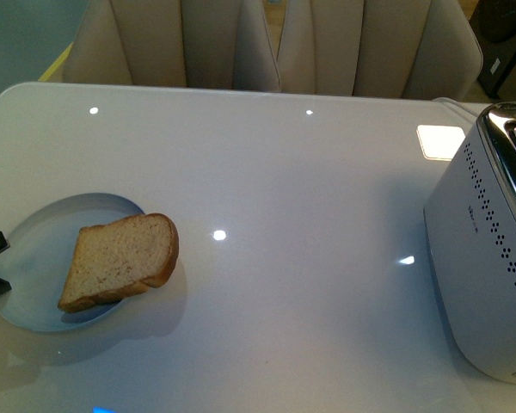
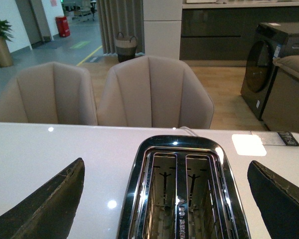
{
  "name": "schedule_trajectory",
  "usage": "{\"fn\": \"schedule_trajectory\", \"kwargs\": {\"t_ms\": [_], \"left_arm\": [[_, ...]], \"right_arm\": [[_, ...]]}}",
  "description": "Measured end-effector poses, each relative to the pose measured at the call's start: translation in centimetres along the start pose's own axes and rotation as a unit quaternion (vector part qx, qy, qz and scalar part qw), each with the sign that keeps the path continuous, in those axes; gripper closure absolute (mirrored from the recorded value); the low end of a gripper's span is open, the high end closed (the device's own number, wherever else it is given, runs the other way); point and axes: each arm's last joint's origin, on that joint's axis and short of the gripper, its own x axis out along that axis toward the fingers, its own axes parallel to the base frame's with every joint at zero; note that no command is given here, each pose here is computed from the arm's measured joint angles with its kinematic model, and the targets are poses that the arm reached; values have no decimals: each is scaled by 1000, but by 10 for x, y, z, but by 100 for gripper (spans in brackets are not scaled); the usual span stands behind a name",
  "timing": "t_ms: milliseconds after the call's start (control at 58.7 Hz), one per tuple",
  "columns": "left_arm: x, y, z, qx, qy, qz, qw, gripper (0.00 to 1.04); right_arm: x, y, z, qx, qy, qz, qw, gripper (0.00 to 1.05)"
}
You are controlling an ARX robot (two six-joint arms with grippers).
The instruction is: Left arm holds plate, right arm toasts bread
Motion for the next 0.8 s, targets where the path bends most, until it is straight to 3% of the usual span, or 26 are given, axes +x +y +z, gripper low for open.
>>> {"fn": "schedule_trajectory", "kwargs": {"t_ms": [341,494,801], "left_arm": [[-50,-20,15,-57,-24,-42,997,102],[-92,-52,31,-64,-57,-76,993,102],[-140,-112,29,-47,-65,-90,993,102]], "right_arm": [[0,0,0,0,0,0,1000,9],[0,0,0,0,0,0,1000,9],[0,0,0,0,0,0,1000,9]]}}
